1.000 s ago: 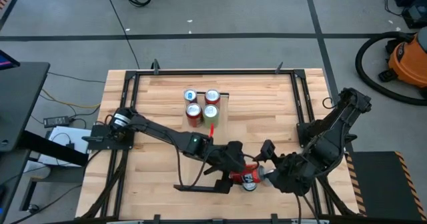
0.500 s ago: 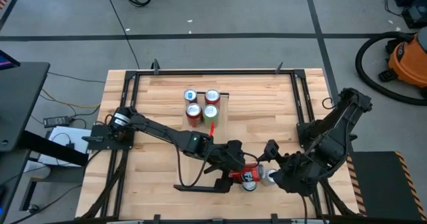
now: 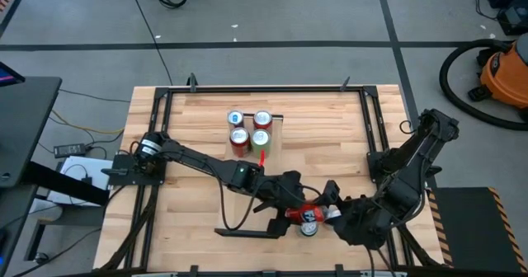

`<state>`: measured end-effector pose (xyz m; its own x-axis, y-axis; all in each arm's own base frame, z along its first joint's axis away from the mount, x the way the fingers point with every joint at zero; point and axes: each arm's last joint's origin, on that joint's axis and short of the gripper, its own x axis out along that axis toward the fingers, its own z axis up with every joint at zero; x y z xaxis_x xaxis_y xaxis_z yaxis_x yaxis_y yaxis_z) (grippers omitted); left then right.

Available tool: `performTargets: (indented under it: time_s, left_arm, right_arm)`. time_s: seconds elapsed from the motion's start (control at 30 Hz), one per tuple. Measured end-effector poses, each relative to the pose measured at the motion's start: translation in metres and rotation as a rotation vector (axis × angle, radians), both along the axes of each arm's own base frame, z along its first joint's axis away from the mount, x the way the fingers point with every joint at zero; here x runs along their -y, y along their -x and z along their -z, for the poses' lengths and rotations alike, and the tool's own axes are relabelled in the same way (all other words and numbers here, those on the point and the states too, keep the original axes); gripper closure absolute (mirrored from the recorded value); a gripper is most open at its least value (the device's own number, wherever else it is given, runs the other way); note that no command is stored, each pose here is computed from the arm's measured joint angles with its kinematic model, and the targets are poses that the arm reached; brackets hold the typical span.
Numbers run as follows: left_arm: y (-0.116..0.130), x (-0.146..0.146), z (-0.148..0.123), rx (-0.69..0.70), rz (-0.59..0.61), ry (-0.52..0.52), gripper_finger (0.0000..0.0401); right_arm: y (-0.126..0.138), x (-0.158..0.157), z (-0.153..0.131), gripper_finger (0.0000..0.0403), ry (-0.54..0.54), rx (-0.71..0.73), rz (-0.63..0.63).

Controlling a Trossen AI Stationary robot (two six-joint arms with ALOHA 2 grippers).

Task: Place canned beverage on shelf
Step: Put the red soda can on the shelf

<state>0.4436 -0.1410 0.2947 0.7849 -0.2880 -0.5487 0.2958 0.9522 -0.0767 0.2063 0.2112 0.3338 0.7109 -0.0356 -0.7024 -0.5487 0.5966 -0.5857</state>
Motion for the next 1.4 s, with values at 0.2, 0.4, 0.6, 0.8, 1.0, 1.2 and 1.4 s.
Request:
performTargets:
  time_s: [0.2,0.4,0.6,0.8,1.0,1.2,1.4]
  left_arm:
    - [0.000,0.003,-0.002,0.038,0.031,-0.023,0.0083]
    - [-0.001,0.010,-0.005,0.092,0.072,-0.047,0.0083]
    - [-0.002,0.012,-0.010,0.158,0.103,-0.078,0.0083]
    - [-0.003,0.013,-0.011,0.184,0.116,-0.095,0.0083]
    - [-0.004,0.012,-0.015,0.227,0.123,-0.097,0.0083]
    - [-0.007,0.009,-0.018,0.255,0.167,-0.058,0.0083]
    - [-0.008,0.008,-0.023,0.299,0.236,0.001,0.0083]
  right_arm:
    - [-0.001,0.004,-0.007,0.0031,-0.125,0.032,0.081]
    - [0.006,0.008,-0.020,0.0039,-0.314,0.070,0.089]
    - [0.015,0.017,-0.009,0.0052,-0.448,0.204,-0.008]
    - [0.023,0.029,0.015,0.0054,-0.480,0.370,-0.079]
    - [0.022,0.029,0.031,0.0054,-0.475,0.493,-0.134]
    - [0.019,0.029,0.034,0.0054,-0.494,0.548,-0.139]
    - [0.018,0.027,0.027,0.0055,-0.605,0.563,-0.206]
